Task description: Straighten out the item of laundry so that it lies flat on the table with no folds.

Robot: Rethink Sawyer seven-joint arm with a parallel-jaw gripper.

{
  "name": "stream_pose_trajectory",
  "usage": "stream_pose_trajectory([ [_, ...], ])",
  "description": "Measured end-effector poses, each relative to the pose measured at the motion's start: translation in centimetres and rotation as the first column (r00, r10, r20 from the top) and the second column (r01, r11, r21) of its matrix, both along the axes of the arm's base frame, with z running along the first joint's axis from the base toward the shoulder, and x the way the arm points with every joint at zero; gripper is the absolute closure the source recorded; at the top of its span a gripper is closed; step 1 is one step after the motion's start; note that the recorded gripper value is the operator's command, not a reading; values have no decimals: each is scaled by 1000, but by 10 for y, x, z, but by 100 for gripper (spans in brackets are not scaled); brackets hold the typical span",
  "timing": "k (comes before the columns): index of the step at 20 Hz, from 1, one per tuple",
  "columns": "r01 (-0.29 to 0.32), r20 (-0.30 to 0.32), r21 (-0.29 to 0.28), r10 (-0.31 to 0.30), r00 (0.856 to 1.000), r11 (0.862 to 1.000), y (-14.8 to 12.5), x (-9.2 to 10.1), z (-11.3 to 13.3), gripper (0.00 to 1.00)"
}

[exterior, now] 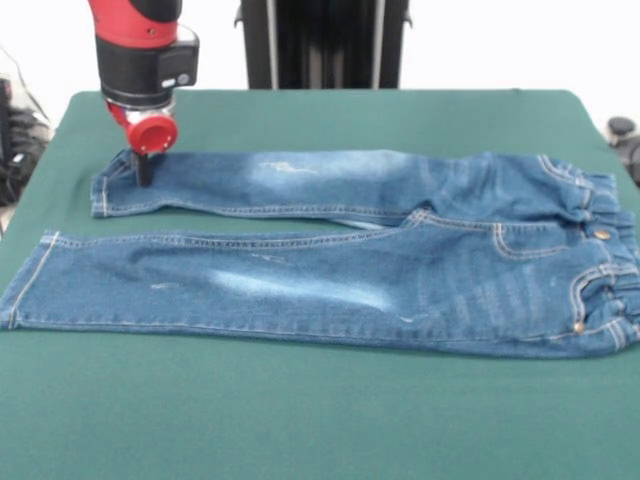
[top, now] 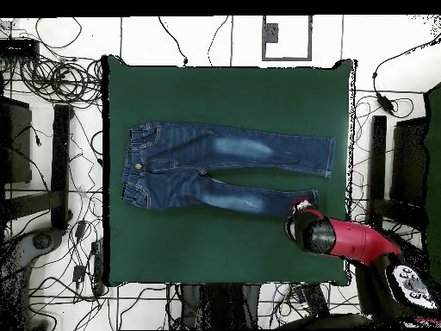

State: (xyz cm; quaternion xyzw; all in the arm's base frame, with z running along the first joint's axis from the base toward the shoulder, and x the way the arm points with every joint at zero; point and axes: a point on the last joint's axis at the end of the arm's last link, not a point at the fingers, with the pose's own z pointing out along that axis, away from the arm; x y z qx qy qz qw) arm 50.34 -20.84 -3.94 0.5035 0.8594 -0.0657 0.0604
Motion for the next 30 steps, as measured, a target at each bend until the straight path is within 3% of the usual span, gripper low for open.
stream_pose_trajectory([
  [19,-9,0,-7,9,1000,1000,-3,-1,2,100],
  [30,-5,38,-95,9,999,995,-45,-2,44,100],
])
